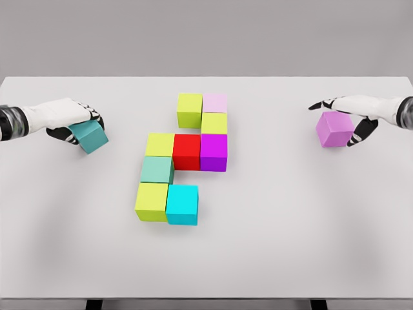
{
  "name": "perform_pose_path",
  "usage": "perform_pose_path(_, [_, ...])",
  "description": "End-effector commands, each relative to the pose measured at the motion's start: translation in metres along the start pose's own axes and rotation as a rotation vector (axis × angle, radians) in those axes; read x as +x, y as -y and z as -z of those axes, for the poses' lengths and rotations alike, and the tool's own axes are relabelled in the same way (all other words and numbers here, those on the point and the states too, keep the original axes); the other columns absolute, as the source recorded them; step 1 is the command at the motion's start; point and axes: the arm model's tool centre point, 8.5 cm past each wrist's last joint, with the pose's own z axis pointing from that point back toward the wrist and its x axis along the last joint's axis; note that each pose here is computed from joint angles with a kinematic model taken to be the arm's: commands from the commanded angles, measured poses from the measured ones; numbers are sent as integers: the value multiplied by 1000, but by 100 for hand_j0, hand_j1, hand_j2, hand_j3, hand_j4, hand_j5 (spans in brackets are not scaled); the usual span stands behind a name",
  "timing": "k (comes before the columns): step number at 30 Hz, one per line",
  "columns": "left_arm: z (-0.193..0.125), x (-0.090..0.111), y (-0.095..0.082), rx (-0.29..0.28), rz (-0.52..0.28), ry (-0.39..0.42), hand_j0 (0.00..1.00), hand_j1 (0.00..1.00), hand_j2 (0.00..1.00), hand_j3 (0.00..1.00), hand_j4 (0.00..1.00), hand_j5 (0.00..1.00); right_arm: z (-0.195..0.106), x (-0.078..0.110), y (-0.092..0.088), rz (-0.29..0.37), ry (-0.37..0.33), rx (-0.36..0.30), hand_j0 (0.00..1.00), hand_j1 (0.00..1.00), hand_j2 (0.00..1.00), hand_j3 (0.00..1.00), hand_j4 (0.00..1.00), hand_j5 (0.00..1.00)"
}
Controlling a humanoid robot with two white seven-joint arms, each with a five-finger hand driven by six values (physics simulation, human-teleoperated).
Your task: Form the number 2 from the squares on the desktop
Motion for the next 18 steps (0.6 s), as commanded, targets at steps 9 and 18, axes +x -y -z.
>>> perform_pose_path(9, [15,14,-14,36,-22,48,42,42,42,42,42,42,4,-3,-3,15,-7,8,100,100,100,100,100,100])
perform_pose_path(18, [54,40,-46,8,-211,39,32,32,32,32,32,32,9,-2,-3,16,-35,15,100,100,100,100,100,100])
